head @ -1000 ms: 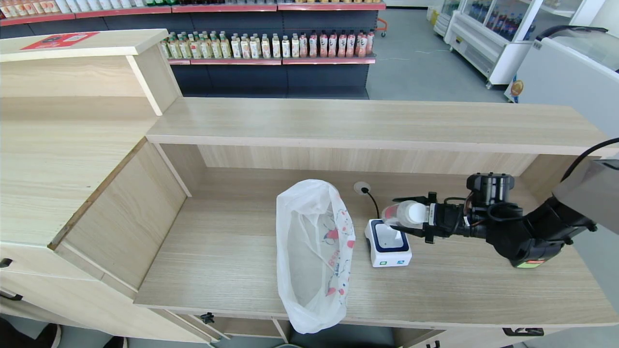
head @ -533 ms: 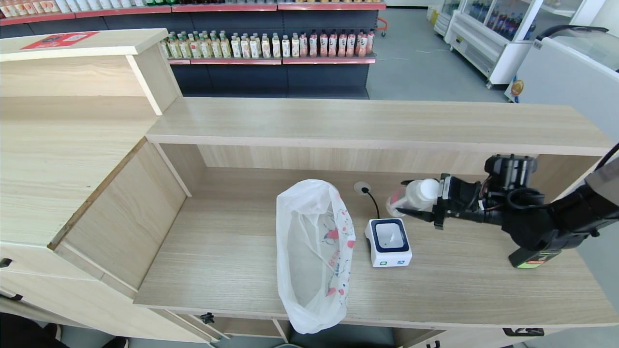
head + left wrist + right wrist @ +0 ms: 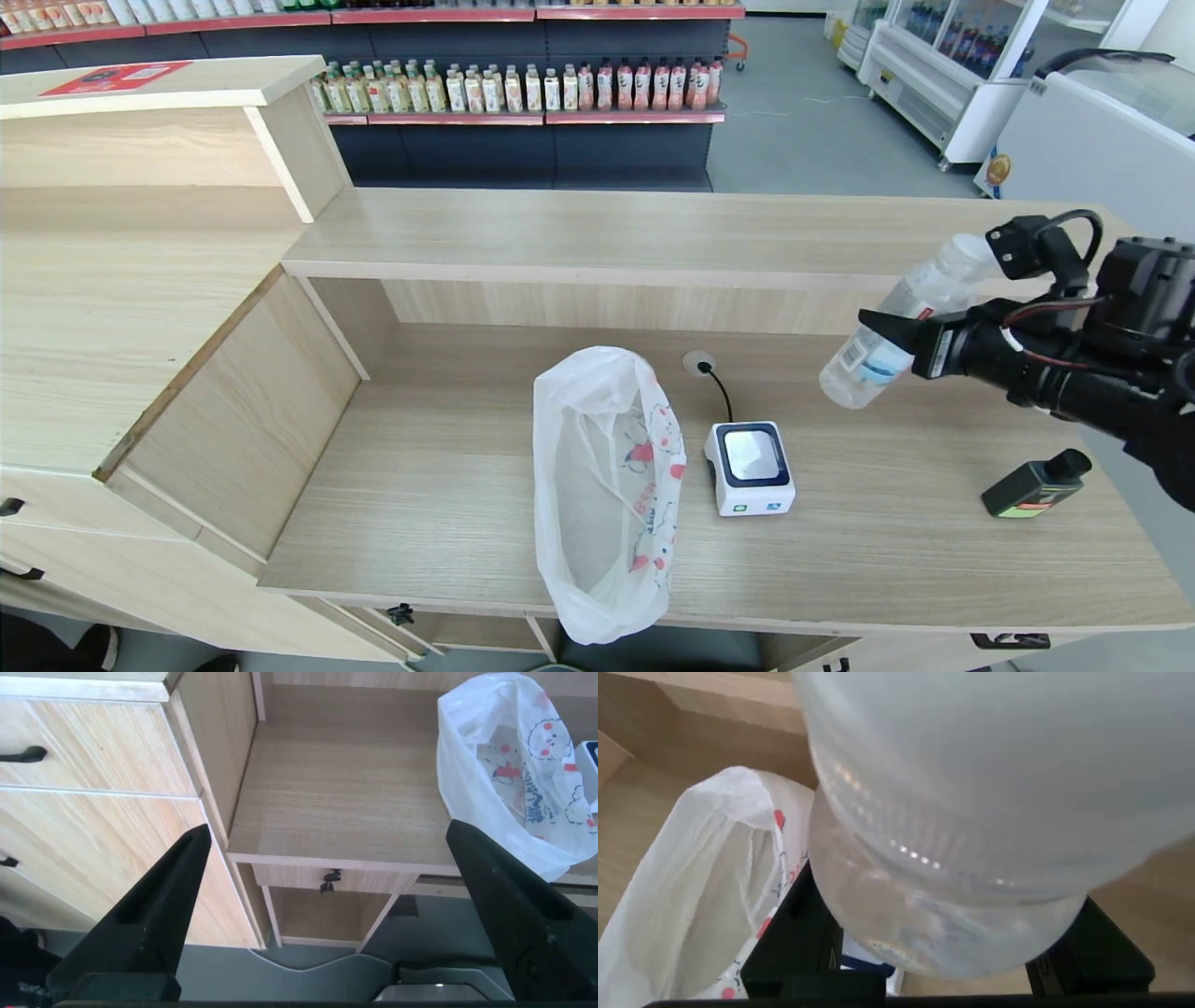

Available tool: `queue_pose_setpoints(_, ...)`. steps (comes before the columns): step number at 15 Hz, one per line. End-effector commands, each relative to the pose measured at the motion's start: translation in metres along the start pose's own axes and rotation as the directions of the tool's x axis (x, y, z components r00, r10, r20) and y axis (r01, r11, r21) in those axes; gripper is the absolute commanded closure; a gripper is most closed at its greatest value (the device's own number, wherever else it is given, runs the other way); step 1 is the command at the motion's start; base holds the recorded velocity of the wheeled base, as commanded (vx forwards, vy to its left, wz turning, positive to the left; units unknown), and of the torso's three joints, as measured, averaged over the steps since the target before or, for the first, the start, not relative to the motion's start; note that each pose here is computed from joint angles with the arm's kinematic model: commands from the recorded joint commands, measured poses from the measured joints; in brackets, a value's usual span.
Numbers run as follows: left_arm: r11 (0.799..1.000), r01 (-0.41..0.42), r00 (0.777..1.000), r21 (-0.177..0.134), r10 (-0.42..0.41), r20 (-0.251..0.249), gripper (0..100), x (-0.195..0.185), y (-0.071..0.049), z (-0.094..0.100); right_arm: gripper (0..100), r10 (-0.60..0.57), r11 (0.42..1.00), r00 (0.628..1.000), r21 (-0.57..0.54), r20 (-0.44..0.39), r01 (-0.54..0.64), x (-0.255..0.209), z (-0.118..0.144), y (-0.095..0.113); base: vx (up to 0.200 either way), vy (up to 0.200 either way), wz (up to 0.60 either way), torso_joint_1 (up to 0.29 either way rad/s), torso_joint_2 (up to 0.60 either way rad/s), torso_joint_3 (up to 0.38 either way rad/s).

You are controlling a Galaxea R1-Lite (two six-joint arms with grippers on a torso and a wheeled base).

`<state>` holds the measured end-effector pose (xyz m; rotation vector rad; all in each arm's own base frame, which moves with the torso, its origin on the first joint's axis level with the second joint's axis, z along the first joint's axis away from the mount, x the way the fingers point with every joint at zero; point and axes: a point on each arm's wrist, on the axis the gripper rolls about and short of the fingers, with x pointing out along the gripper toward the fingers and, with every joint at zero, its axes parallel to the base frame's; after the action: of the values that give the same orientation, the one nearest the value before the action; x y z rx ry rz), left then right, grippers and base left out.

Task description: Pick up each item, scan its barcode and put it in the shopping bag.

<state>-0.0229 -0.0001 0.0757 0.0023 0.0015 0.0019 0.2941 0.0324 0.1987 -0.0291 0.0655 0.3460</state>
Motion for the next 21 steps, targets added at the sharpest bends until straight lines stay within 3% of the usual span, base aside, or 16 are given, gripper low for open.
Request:
queue_pose_setpoints(1,1.0,0.0,1.0,0.001,0.0,0.0,0,0.0,0.0,0.0,100,-0.032,0.998,0.999,0.054,-0.03,0.034,-0.028,-0.009,0.008,0.0,0.0,0.0,0.0,0.0,0.0)
queue_pose_setpoints(8,1.0,-0.001,1.0,0.004,0.001,0.0,0,0.0,0.0,0.0,100,0.016,0.996,0.997,0.093,-0.079,-0.008,-0.035,-0.023,0.023,0.0,0.171,0.0,0.001,0.0,0.004)
queue_pose_setpoints(13,1.0,-0.001,1.0,0.004,0.001,0.0,0,0.0,0.0,0.0,100,0.135,0.983,0.985,0.138,-0.112,-0.119,-0.03,-0.031,0.053,0.0,0.0,0.0,0.0,0.0,0.0)
queue_pose_setpoints(18,1.0,-0.001,1.0,0.004,0.001,0.0,0,0.0,0.0,0.0,100,0.239,0.967,0.949,0.142,-0.207,-0.213,0.002,-0.07,0.082,0.0,0.0,0.0,0.0,0.0,0.0)
queue_pose_setpoints(21,1.0,-0.001,1.0,0.005,0.001,0.0,0,0.0,0.0,0.0,100,0.249,0.967,0.958,0.096,-0.139,-0.237,0.034,-0.098,0.086,0.0,0.0,0.0,0.0,0.0,0.0)
